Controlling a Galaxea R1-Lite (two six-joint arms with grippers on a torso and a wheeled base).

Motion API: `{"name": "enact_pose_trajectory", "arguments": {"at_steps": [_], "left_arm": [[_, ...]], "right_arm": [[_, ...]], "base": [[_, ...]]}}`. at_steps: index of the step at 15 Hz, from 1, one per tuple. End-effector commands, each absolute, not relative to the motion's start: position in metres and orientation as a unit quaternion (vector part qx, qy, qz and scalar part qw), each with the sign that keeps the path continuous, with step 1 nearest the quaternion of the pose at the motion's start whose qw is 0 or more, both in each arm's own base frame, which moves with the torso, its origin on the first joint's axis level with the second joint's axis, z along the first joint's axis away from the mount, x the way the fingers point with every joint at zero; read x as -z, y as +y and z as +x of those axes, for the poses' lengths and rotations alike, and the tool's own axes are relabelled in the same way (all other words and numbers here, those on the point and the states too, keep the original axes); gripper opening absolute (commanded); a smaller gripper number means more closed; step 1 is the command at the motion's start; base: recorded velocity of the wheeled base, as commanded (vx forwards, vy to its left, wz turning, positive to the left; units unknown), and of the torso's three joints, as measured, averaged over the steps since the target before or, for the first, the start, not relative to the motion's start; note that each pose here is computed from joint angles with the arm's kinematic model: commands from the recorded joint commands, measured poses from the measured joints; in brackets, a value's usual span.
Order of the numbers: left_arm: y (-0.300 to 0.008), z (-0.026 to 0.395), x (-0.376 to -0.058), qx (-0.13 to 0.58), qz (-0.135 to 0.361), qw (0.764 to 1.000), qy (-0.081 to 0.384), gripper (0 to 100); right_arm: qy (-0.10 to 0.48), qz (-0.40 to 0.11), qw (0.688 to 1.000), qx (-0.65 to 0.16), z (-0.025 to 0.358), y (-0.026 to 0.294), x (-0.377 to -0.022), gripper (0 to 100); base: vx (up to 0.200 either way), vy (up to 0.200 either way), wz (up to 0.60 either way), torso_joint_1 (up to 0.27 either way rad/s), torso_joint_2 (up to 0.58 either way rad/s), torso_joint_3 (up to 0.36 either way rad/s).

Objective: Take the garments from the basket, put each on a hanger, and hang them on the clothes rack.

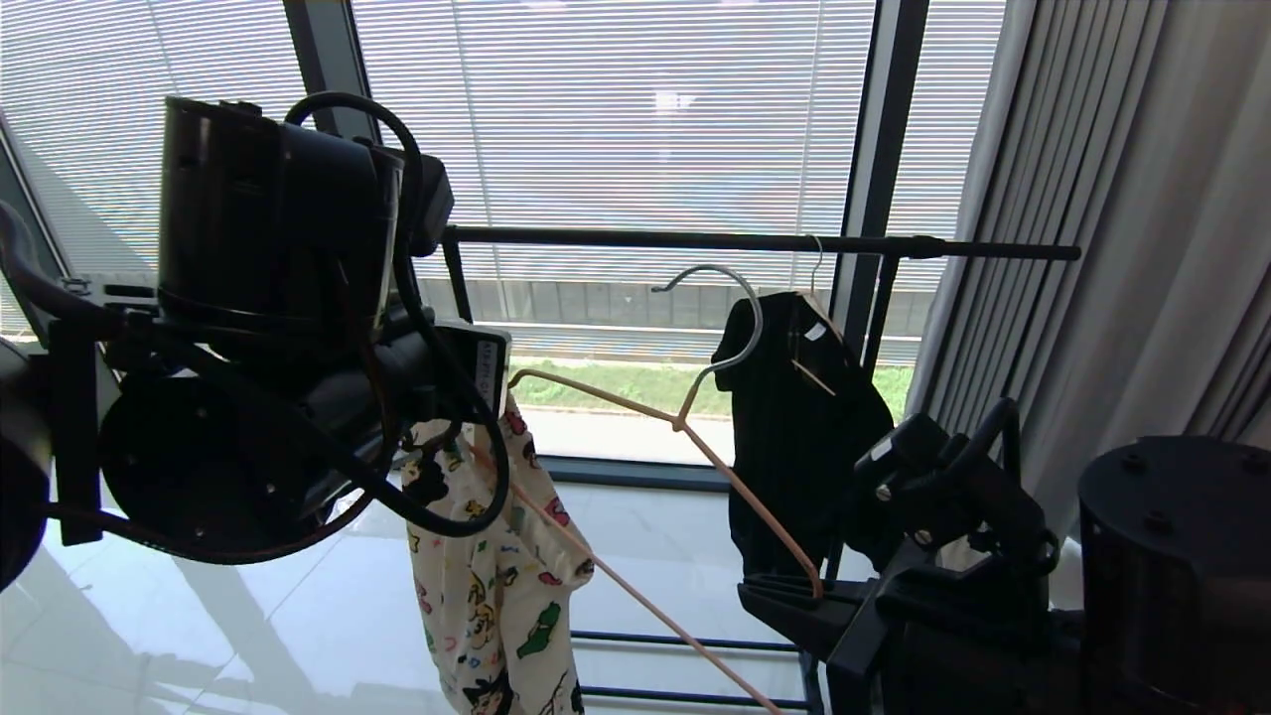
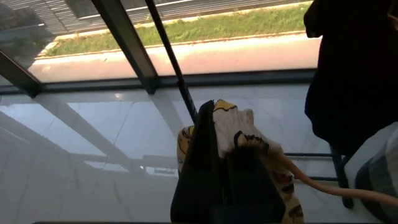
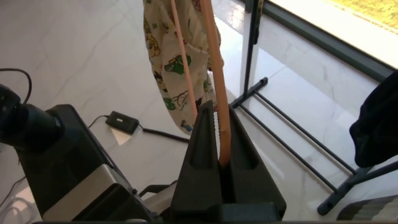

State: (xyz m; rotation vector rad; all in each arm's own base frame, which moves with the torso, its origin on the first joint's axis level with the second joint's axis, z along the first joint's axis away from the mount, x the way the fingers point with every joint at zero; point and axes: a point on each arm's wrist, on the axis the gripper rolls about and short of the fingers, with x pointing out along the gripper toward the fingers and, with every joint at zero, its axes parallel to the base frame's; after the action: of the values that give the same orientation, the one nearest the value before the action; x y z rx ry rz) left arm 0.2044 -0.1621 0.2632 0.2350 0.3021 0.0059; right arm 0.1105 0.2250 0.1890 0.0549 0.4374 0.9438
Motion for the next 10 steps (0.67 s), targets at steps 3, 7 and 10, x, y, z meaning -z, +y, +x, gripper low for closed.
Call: {"name": "enact_pose_trajectory", "arguments": {"at_steps": [3, 7, 10], "left_arm": [[-0.192, 0.169, -0.269, 0.080, 0.082, 0.984, 0.135, 0], [-0.207, 0.151, -0.270, 0.134, 0.078, 0.979, 0.129, 0], [-0.213, 0.146, -0.270, 0.156, 0.076, 0.977, 0.126, 0]], "right_arm": [[0.207, 0.026, 0.869, -0.449, 0.120, 0.245, -0.190, 0], [0.206, 0.025, 0.867, -0.453, 0.119, 0.247, -0.190, 0], [0.206, 0.025, 0.867, -0.453, 0.119, 0.248, -0.190, 0]], "base": [[0.000, 0.000, 0.00, 0.000, 0.00, 0.000], [0.000, 0.000, 0.00, 0.000, 0.00, 0.000], [0.000, 0.000, 0.00, 0.000, 0.00, 0.000]]}}
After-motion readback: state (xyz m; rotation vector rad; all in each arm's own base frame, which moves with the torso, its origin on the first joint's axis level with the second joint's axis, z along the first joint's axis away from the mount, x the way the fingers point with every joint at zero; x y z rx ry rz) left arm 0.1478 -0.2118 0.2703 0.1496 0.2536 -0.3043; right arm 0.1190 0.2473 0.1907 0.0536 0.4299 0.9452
